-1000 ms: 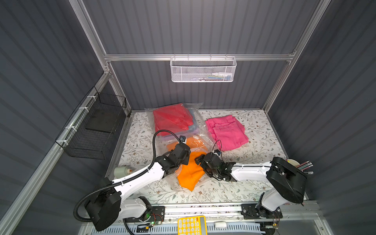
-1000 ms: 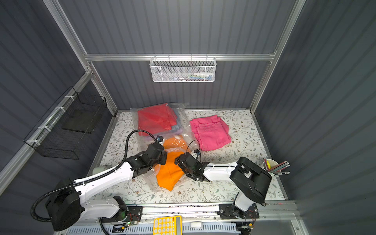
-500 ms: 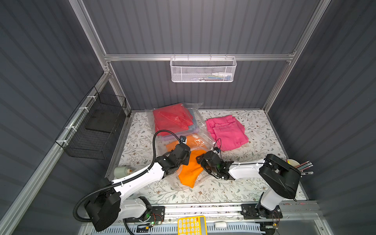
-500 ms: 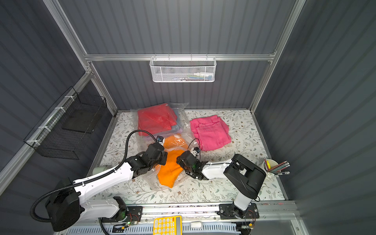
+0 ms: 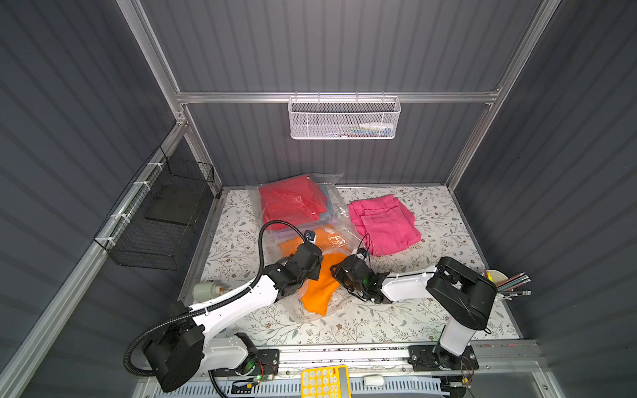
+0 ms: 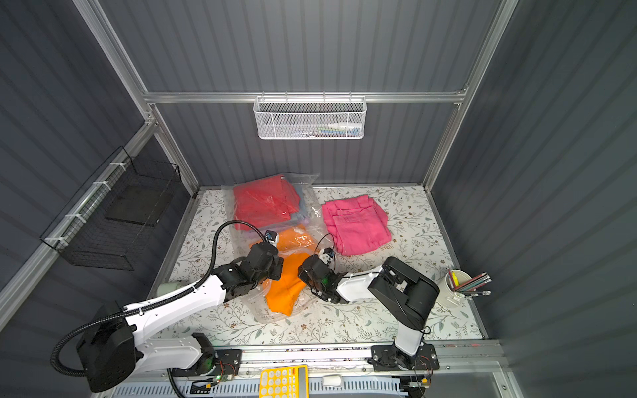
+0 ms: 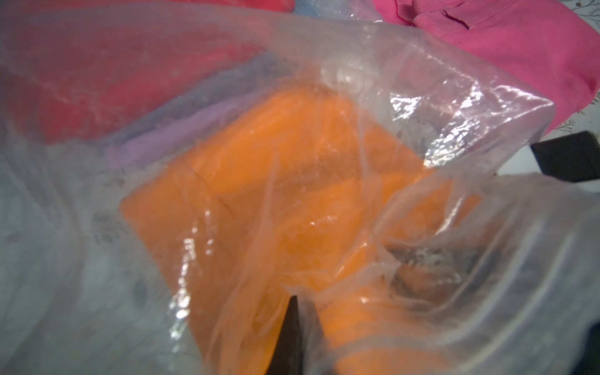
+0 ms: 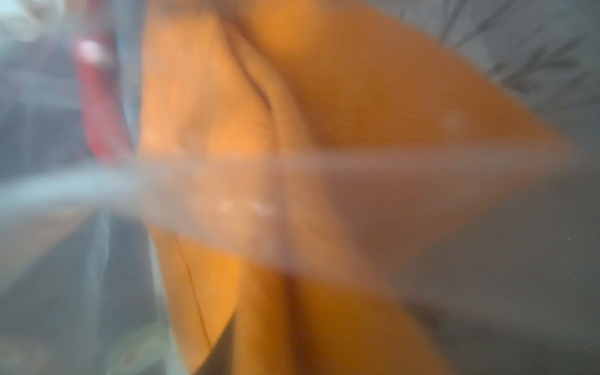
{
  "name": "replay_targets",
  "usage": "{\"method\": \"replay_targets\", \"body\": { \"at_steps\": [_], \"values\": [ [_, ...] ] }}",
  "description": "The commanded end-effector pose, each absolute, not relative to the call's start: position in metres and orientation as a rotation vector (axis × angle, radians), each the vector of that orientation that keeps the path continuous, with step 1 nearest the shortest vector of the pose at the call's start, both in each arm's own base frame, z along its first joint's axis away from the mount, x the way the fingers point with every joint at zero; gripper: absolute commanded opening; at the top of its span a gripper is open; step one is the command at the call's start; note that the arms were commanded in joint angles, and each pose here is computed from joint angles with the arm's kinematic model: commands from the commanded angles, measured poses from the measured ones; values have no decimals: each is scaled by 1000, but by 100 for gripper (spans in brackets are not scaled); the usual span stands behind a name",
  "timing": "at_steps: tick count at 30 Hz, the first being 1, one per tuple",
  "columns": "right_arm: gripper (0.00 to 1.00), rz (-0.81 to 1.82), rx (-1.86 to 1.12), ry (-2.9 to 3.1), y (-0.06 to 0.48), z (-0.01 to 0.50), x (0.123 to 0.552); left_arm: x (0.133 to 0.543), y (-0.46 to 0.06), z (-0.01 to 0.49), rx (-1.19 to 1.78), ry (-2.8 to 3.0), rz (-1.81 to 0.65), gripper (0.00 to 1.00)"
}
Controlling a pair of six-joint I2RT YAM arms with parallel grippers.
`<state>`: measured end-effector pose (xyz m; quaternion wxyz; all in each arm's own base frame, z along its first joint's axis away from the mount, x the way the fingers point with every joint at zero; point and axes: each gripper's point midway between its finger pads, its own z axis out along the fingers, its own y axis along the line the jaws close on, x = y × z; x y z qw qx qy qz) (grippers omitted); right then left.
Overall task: Take the trousers out of the vacuum bag
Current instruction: Take out the trousers from the vacuum bag.
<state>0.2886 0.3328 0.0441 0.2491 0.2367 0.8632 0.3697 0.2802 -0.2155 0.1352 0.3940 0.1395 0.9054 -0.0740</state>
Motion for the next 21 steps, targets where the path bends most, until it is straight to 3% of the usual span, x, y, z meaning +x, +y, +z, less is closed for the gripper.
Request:
{"method": "replay_targets", "body": {
  "at_steps": [1,8,15,18,21],
  "values": [
    [19,1050,610,2285,341,63,304,285,-216,151,317,2274,-203,0],
    [0,1083,605,2281,340,70,299,285,-215,149,314,2277,-194,0],
    [0,1084,610,2296,339,64,292,286,-214,148,313,2282,-186,0],
    [6,1089,604,2294,341,64,298,285,-214,147,314,2282,-187,0],
    [0,1110,585,2268,343,73,304,286,-214,146,313,2285,-181,0]
  ]
}}
